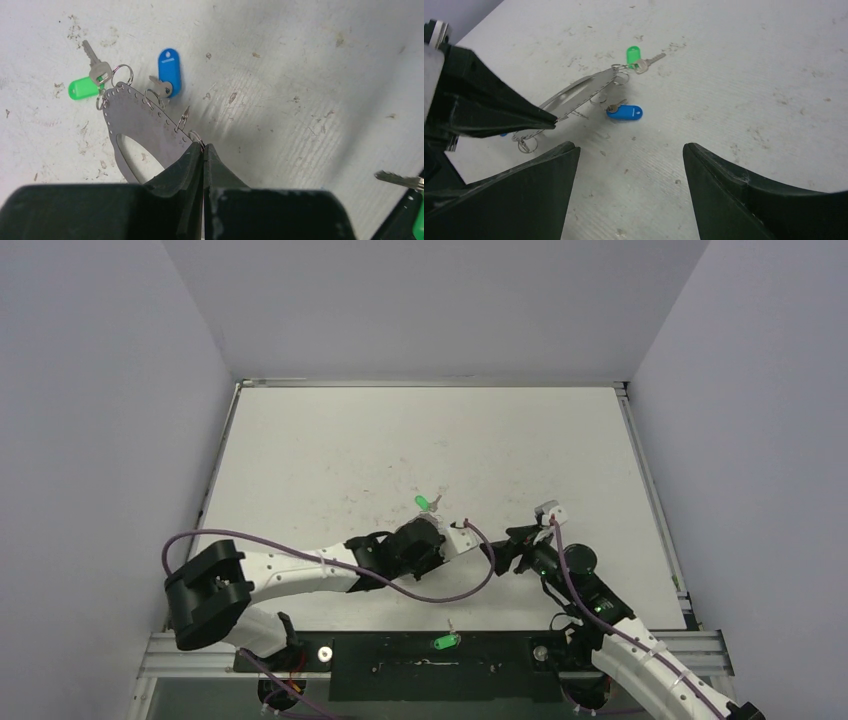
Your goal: Put the keys on the keyring
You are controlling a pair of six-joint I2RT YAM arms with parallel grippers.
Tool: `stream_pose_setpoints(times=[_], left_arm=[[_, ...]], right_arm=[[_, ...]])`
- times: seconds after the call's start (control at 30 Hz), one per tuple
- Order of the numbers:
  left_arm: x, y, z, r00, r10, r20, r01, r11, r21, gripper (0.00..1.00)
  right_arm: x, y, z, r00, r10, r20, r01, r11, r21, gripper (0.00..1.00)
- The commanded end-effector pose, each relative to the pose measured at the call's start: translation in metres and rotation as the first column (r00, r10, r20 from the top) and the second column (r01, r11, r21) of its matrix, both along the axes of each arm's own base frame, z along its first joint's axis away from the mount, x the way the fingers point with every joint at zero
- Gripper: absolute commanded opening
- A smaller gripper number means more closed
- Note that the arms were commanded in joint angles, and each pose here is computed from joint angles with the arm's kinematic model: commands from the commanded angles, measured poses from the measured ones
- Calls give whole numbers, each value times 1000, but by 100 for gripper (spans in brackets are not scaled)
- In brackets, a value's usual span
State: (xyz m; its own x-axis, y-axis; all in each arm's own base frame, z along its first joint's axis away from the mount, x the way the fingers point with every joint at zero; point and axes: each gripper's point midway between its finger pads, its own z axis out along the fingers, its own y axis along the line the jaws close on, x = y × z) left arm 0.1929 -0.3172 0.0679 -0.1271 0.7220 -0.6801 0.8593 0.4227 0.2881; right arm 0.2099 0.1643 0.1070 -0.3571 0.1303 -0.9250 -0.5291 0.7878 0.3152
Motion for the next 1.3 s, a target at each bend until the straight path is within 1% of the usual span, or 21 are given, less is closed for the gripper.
stream_pose_setpoints(times=[0.0,0.1,0.23,0.33,0.5,0.57,0.77,1.03,1.17,1.27], left_arm=[[-16,-8,32,992,-85,-89,68,980,-187,0],[-23,-5,46,988,-121,-101,93,964,-248,0],[-32,-2,63,978,-175,-112,131,937,-323,0],[-35,3,72,974,-197,-111,146,923,-356,0],[-38,8,73,970,-209,-121,151,916,-371,0],[-40,9,73,969,-213,-124,153,913,-377,0],[-42,9,76,966,-229,-121,166,905,-392,0],[-51,6,81,950,-289,-118,217,885,-412,0],[-53,7,83,948,-298,-113,227,879,-419,0],[-54,8,84,948,-299,-109,229,878,-420,0]], right_arm=[[-9,32,51,955,208,211,-221,974,41,76],[-15,44,57,920,299,254,-314,949,18,74],[-25,62,63,849,439,293,-443,895,-56,66],[-32,74,67,803,511,308,-508,856,-94,62],[-44,95,66,730,601,326,-581,796,-167,58],[-46,102,65,703,626,338,-599,777,-192,57],[-47,114,60,663,667,341,-626,743,-238,56],[-47,126,51,579,736,350,-627,677,-386,52],[-53,131,42,510,792,336,-648,611,-455,47],[-56,133,33,478,823,308,-663,568,-488,43]])
